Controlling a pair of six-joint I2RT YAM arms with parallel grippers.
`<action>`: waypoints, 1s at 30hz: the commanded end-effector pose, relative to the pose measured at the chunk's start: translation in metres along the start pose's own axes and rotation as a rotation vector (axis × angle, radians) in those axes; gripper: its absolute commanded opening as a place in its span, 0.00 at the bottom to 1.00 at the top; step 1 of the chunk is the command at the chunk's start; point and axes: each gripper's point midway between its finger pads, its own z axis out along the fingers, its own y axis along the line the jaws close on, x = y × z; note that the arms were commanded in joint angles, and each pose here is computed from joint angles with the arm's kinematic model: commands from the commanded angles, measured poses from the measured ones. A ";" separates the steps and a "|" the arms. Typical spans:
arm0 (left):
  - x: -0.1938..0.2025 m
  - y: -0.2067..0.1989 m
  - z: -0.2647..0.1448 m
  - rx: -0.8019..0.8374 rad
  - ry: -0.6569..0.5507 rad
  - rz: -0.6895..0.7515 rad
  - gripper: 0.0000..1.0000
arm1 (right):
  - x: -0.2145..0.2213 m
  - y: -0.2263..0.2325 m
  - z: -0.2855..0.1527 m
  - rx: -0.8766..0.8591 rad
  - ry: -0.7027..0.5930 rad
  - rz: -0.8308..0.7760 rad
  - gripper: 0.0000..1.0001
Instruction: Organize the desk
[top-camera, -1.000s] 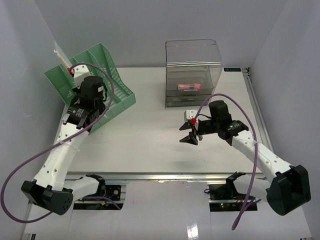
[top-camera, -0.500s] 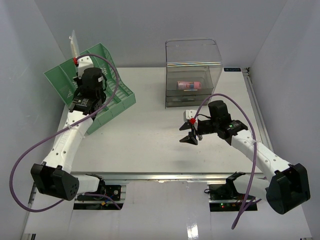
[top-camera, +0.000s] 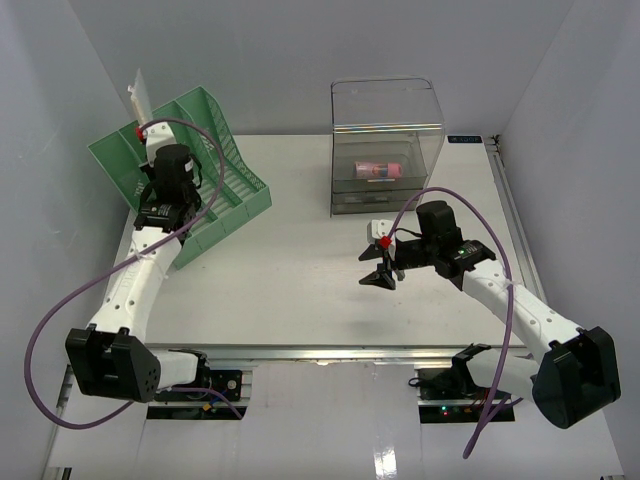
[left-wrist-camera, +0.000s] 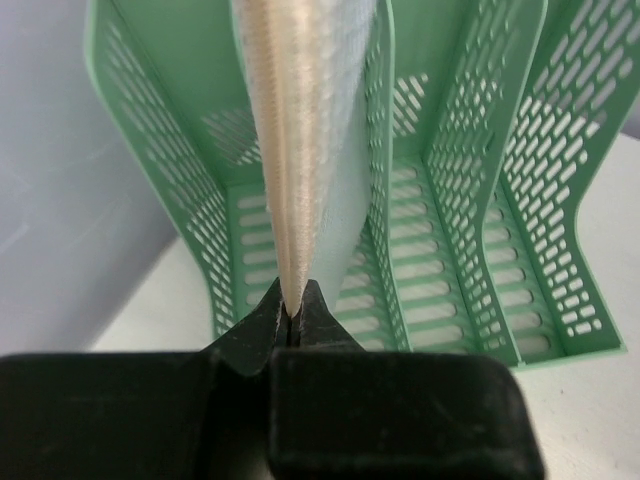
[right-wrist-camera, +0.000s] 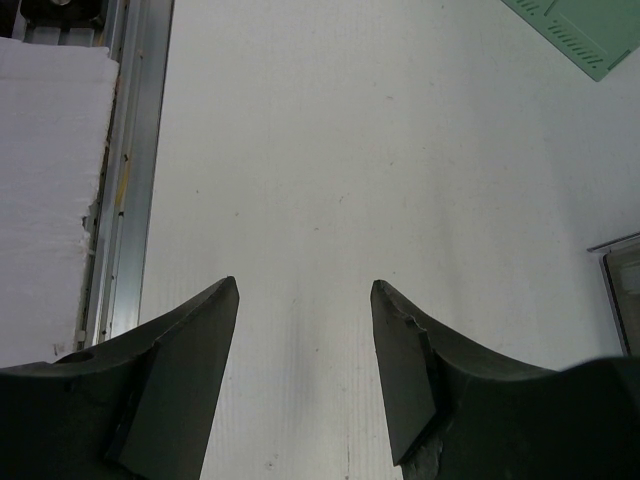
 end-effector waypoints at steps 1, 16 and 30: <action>0.004 -0.025 0.003 0.131 -0.067 -0.145 0.00 | 0.002 -0.003 0.001 0.008 -0.005 -0.017 0.63; 0.030 -0.053 0.015 0.238 -0.117 -0.240 0.00 | 0.005 -0.004 0.001 0.007 -0.001 -0.015 0.63; 0.090 -0.046 0.013 0.296 -0.117 0.015 0.00 | 0.008 -0.004 0.001 0.001 0.006 -0.008 0.62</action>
